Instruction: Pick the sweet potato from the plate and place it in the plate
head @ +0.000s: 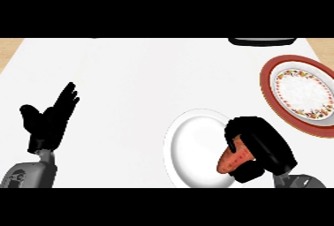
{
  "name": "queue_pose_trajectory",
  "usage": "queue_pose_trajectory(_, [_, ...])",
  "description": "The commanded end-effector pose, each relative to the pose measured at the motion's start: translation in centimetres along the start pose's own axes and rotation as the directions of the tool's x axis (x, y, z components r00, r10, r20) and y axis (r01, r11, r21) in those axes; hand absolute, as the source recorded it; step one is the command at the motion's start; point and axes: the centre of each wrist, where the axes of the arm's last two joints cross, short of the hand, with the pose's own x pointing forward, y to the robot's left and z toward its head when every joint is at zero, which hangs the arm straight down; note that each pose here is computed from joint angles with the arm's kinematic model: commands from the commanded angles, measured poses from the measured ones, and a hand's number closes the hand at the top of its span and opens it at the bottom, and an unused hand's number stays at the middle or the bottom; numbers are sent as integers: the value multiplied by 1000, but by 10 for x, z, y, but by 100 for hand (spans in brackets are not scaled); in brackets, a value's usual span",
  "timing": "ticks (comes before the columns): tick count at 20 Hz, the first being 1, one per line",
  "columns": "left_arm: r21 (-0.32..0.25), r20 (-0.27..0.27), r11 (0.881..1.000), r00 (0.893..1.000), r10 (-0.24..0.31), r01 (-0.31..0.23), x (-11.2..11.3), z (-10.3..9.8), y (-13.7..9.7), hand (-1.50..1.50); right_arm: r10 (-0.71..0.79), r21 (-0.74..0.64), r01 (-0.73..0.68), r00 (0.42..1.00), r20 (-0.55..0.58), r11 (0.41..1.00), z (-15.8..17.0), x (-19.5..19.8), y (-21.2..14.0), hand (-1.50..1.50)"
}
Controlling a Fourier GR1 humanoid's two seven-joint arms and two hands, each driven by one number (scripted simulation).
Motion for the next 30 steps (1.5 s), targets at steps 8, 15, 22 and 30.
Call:
queue_pose_trajectory(8, [2,16,1000,1000,-9,9,-1,-4,-13,0,-24,-518,-68,985,-170,853,33,-6,-80,150])
queue_pose_trajectory(15, [-9,4,1000,1000,-19,19,11,-5,0,0,-236,-587,59,944,-229,807,33,-81,-118,150])
queue_pose_trajectory(22, [-14,8,1000,1000,-26,26,-3,-4,-1,0,-234,-589,-4,916,-327,808,24,-148,-118,150])
queue_pose_trajectory(30, [-27,30,1000,1000,9,-8,-1,-14,-14,0,-123,-415,-77,891,-436,907,37,-217,-124,150])
